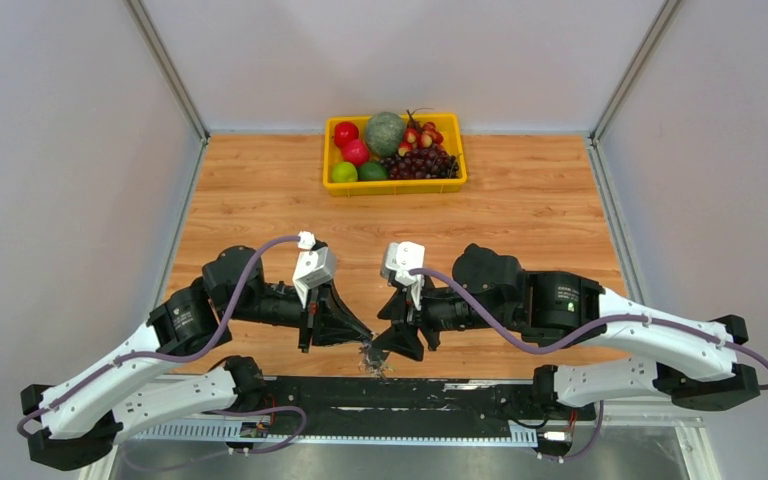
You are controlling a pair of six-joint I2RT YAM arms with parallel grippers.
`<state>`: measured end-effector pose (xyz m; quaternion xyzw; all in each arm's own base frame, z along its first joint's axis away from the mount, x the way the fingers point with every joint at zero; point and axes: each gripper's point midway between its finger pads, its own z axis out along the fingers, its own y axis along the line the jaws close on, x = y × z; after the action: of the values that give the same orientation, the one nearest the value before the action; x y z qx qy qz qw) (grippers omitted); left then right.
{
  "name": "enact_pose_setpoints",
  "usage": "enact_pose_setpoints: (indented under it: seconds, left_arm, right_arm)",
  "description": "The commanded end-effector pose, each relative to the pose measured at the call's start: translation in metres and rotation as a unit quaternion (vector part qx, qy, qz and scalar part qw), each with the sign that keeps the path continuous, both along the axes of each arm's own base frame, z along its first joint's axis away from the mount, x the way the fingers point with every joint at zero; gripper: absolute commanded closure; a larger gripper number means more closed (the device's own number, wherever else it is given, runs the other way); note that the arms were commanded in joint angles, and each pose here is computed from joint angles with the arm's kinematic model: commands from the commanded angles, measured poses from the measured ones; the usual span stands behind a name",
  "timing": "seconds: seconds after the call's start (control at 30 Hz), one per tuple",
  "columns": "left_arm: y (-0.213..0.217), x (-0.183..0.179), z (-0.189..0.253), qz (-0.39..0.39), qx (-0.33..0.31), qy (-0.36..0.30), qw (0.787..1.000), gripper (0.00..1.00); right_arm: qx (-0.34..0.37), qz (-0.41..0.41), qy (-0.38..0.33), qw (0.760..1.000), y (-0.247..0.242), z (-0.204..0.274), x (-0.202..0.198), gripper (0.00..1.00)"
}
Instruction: Put the keys on the keyring
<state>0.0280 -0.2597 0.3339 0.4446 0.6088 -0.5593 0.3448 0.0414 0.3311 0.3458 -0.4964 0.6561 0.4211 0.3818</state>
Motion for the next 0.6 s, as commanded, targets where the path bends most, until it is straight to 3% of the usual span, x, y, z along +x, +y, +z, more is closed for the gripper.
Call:
enact_pose_setpoints:
  seconds: [0.0, 0.37, 0.47, 0.53, 0.57]
  left_arm:
    - [0.0035, -0.0038, 0.013, -0.011, -0.02, -0.026, 0.999, 1.0]
    - [0.0026, -0.004, 0.0121, -0.012, -0.022, -0.023, 0.999, 1.0]
    - [0.0025, -0.0041, 0.0127, -0.012, -0.023, -0.023, 0.999, 1.0]
    - [0.0026, -0.0038, 0.0134, -0.011, -0.024, -0.024, 0.999, 1.0]
    - [0.0028, -0.0036, 0.0142, -0.01, -0.025, -0.025, 0.999, 1.0]
  right_arm:
    - [0.016, 0.025, 0.014, 0.999, 0.0011, 0.0155, -0.0098, 0.5]
    - [0.011, 0.033, 0.011, 0.999, 0.0065, 0.0144, -0.0101, 0.68]
    - [0.008, 0.039, 0.009, 0.999, 0.0074, 0.012, -0.0112, 0.82]
    - [0.006, 0.042, 0.009, 0.999, 0.007, 0.0099, -0.0119, 0.98]
    - [0.004, 0.045, 0.008, 0.999, 0.0066, 0.0084, -0.0127, 1.0]
